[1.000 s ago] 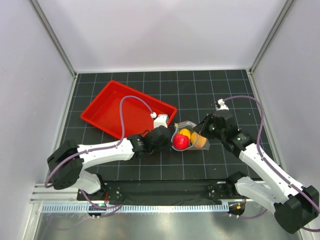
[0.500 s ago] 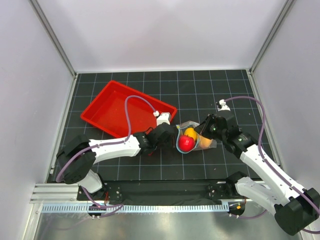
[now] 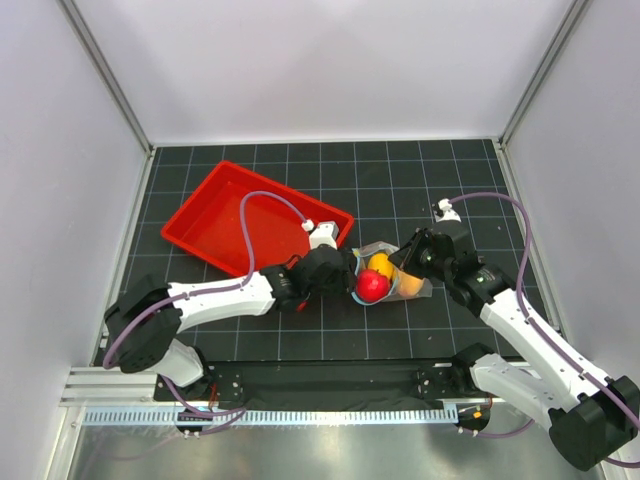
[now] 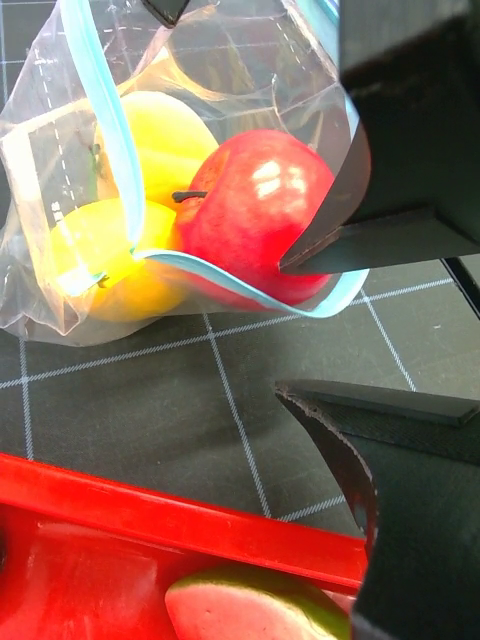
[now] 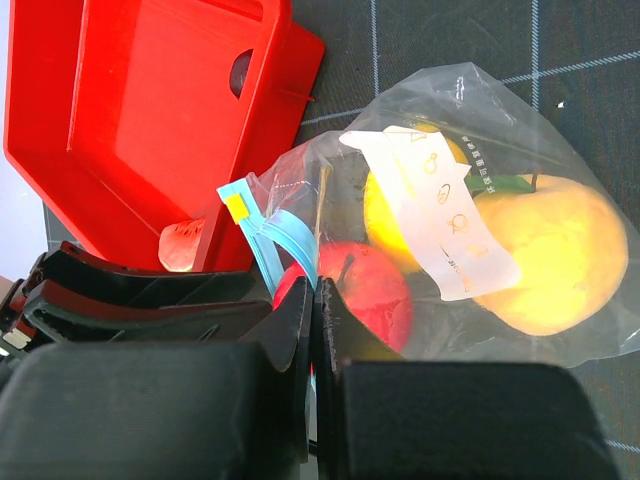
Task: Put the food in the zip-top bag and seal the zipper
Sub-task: Adjust the zipper food storage bag at the center of the board.
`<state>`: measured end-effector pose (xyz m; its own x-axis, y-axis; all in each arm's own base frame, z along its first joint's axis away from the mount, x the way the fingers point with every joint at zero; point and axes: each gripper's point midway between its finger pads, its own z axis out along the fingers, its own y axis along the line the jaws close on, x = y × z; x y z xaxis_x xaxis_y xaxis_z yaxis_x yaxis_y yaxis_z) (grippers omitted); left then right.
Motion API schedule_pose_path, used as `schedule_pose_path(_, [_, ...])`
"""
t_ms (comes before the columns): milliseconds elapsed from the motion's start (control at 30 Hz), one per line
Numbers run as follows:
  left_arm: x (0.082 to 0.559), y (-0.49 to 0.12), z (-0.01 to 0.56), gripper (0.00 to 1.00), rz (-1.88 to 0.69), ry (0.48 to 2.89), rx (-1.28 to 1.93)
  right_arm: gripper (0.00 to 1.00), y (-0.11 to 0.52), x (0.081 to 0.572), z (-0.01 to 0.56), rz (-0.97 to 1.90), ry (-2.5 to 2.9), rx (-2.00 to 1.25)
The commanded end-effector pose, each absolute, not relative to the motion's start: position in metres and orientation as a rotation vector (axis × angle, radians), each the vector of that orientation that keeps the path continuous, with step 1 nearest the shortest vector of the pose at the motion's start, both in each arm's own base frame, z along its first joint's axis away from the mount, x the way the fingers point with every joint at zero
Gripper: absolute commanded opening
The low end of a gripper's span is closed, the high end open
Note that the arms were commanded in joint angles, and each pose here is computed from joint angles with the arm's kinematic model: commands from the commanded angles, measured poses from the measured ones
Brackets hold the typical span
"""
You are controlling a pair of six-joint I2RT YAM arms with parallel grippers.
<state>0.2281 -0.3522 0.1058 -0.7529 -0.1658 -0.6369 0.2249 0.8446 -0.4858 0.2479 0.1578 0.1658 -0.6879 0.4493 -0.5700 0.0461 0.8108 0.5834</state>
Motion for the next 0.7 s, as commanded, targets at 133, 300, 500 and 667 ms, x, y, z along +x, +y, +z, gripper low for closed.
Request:
schedule_pose_path(133, [0.236,-0.358,0.118,0.50,-0.760,2.266,0.015,0.01,0.160,0.257,0.190,0.726,2.173,0.343])
schedule_pose_path(300, [0.238,-0.365,0.100,0.48,-0.743,2.295,0.023,0.01,0.160,0.257,0.192,0.730,2.169,0.342])
schedule_pose_path(500, [0.238,-0.378,0.079,0.36,-0.764,2.326,0.036,0.01,0.161,0.256,0.193,0.740,2.168,0.338])
schedule_pose_path(667, [0.241,-0.386,0.094,0.00,-0.779,2.298,0.093,0.01,0.159,0.255,0.192,0.724,2.170,0.327])
